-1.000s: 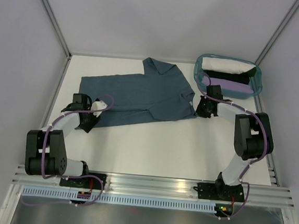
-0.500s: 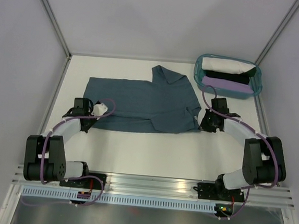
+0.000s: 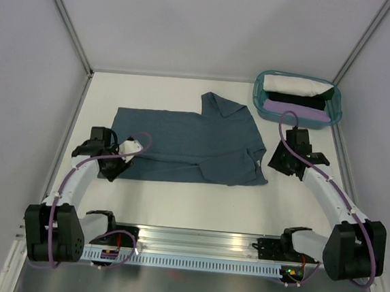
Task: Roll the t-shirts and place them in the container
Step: Fold the tshirt
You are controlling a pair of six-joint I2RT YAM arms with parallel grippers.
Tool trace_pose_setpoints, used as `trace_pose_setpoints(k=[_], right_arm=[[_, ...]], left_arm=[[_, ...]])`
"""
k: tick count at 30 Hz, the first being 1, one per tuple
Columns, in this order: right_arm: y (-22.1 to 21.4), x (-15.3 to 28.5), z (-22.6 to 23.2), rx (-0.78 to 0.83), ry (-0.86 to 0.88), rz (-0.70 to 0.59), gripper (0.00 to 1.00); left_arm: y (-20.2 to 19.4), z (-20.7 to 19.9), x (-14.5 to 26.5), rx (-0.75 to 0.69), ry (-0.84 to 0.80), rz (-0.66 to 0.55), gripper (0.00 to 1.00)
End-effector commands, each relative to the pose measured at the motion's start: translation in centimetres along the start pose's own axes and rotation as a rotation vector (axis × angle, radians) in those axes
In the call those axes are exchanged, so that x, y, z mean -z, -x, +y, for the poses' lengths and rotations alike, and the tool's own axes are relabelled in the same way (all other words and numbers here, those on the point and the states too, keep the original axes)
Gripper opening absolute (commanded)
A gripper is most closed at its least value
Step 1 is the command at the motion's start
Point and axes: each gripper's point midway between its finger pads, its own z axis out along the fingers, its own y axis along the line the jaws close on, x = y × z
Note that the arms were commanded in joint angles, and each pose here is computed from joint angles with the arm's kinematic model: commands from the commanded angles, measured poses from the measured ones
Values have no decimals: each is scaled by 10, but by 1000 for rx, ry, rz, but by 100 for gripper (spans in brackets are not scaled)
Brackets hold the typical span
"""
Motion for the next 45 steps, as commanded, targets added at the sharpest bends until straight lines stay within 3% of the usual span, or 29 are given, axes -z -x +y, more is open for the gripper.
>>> trace_pose_setpoints(k=[1, 2, 3, 6, 11, 17, 21, 29, 45], right_arm=[[68, 37, 42, 43, 75, -221, 38], [70, 38, 57, 66, 101, -224, 33], [77, 45, 80, 93, 148, -240, 19], [24, 26, 173, 287, 337, -88, 0], [-46, 33, 287, 365, 709, 30, 0], [-117, 8, 341, 495, 761, 129, 0], [-145, -17, 353, 528, 755, 181, 0], [-156, -61, 350, 569, 640, 171, 0], [-112, -118, 334, 619, 342, 4, 0]], left_arm=[[41, 20, 21, 30, 11, -121, 51], [45, 23, 19, 68, 9, -120, 50], [46, 25, 14, 96, 0, -111, 49], [51, 23, -6, 176, -77, -81, 42], [54, 23, -24, 199, -118, -73, 41], [72, 65, -40, 254, 0, -89, 41], [74, 76, -59, 264, 4, -55, 41], [87, 88, -72, 298, 5, -85, 40], [89, 101, -71, 337, 49, -74, 44]])
